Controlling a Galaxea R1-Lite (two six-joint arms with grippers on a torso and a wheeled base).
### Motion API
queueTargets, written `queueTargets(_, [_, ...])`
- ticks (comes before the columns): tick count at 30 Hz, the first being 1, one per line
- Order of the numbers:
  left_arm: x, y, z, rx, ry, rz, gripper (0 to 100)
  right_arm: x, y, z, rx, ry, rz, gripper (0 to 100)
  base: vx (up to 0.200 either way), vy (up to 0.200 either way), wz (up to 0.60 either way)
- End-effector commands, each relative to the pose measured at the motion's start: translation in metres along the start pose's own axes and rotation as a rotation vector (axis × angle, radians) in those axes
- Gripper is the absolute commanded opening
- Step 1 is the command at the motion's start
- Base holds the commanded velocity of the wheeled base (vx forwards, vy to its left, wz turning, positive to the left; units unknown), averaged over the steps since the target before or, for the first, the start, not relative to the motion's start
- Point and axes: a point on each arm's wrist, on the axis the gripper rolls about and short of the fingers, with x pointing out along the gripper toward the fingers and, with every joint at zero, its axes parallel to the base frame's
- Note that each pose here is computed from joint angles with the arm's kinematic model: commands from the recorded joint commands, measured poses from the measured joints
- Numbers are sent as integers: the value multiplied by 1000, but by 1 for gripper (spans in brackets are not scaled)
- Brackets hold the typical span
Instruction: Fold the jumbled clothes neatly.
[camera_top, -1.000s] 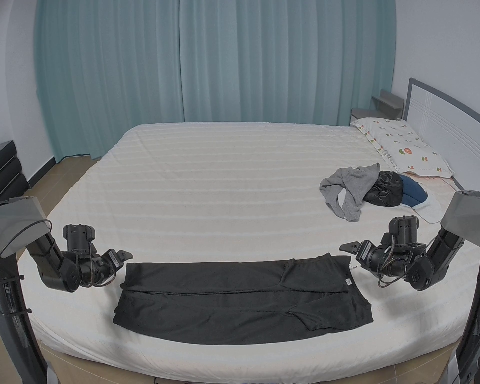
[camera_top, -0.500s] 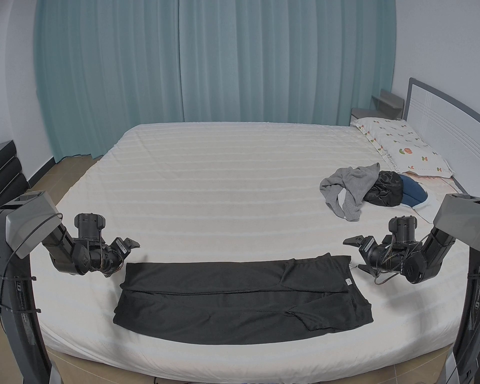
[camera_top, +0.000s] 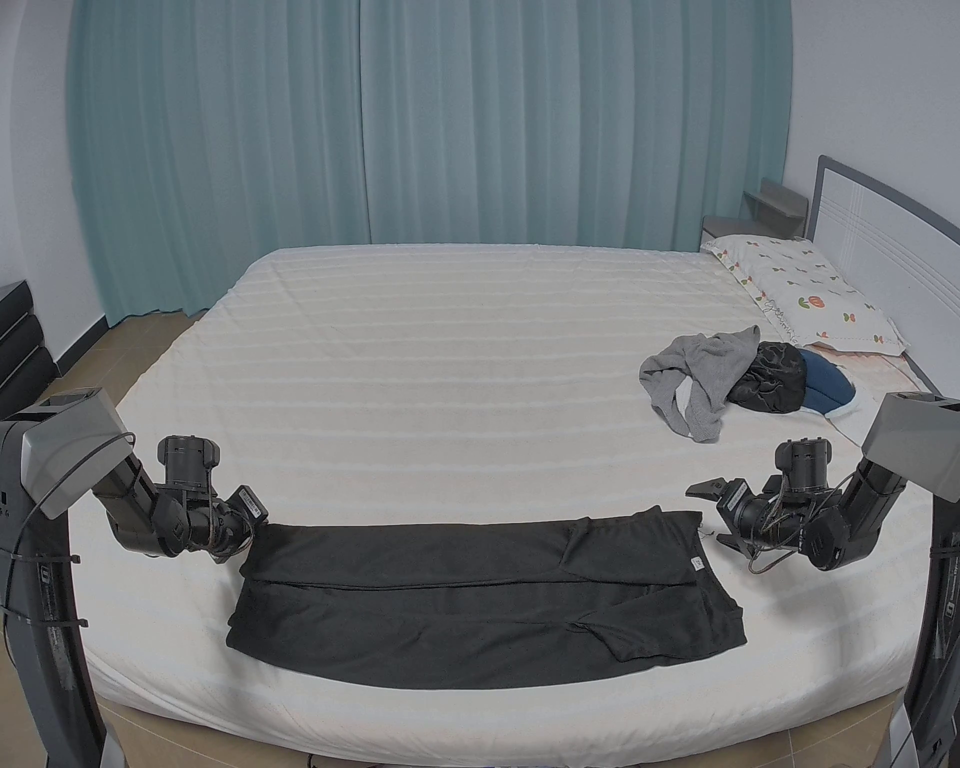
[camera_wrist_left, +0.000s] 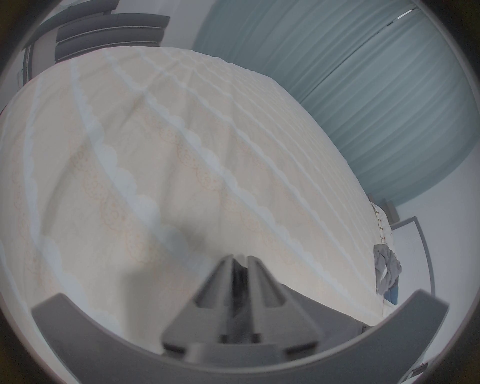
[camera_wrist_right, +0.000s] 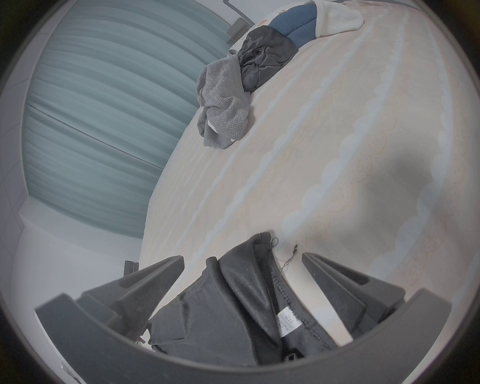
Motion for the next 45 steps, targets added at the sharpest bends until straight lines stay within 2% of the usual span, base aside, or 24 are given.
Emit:
queueTargets(1, [1,3,2,-8,-27,31,0,9,-4,0,-3,2,-5,100,0,0,0])
queueTargets(4, [2,5,3,-15,-54,63,0,15,-4,2,-11,-2,2,100,0,0,0])
queueTargets(11, [1,7,5,-27,-61,67,0,25,-8,-4,-28,16,-4,100,0,0,0])
queueTargets(12, [1,6,5,-32,-60,66,0,25,-8,-4,-34,17,-5,0,0,0,0])
queueTargets(23, [2,7,4,-38,-58,68,0,26,-7,0,-41,-20,29,0,0,0,0])
queueTargets(26, [2,7,4,-40,-57,69,0,25,-10,9,-34,-51,35,0,0,0,0])
queueTargets(40, [1,8,4,-44,-58,69,0,28,-13,12,-31,-57,34,0,0,0,0])
queueTargets(41, [0,7,4,-46,-58,69,0,27,-14,12,-28,-57,32,100,0,0,0])
queueTargets(45, [0,7,5,-53,-58,67,0,22,-11,13,-16,-54,43,100,0,0,0])
